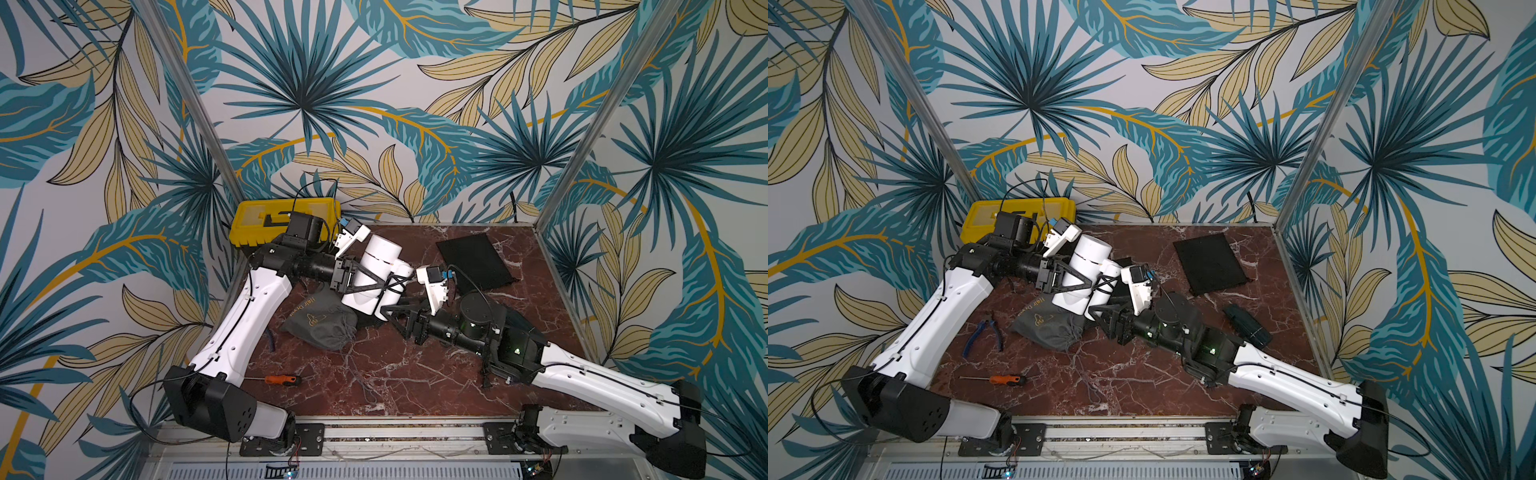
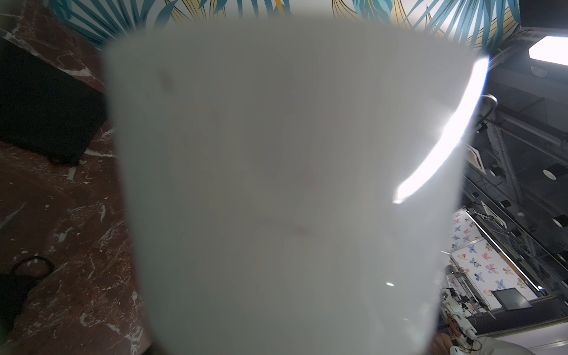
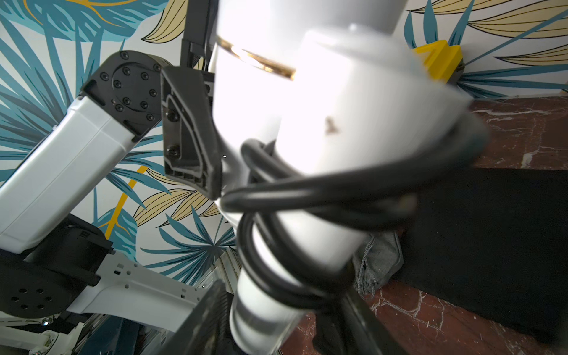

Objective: Pack away hair dryers
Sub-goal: Fold the hair dryer.

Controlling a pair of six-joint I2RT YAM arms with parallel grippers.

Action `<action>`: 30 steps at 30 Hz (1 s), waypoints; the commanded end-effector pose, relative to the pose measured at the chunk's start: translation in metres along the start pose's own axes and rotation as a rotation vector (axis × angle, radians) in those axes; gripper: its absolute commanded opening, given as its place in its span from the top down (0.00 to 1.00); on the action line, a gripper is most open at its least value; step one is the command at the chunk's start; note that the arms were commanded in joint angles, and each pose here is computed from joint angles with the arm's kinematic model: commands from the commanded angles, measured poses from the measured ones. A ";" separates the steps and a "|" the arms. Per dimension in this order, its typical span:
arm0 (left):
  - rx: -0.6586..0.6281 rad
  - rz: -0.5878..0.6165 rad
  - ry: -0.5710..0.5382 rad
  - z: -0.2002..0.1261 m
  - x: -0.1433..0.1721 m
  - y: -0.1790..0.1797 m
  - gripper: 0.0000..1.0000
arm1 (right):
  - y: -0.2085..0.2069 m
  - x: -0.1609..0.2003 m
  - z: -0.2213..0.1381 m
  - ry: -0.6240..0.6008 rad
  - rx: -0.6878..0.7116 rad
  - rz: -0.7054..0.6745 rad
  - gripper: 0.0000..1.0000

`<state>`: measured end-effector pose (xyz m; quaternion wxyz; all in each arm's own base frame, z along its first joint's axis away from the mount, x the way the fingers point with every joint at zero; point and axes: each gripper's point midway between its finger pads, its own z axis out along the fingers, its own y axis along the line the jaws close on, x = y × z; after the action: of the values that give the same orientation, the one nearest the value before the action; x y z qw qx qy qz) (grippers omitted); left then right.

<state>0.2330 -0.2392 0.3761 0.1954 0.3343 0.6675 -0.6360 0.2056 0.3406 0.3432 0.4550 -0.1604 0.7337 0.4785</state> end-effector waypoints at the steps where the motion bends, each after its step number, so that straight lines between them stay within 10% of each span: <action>1: 0.081 0.052 -0.002 0.001 0.000 -0.023 1.00 | 0.006 -0.002 0.012 -0.010 -0.039 -0.004 0.48; 28: 0.102 -0.018 0.025 0.011 0.014 -0.004 1.00 | -0.004 -0.011 0.017 -0.148 -0.046 0.039 1.00; 30: 0.094 -0.018 0.027 0.011 0.015 -0.001 0.88 | -0.006 -0.012 0.014 -0.153 -0.034 0.033 1.00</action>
<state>0.2429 -0.2385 0.3676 0.2282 0.3570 0.6551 -0.6256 0.2205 0.3482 0.3315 0.4624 -0.1139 0.7194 0.5057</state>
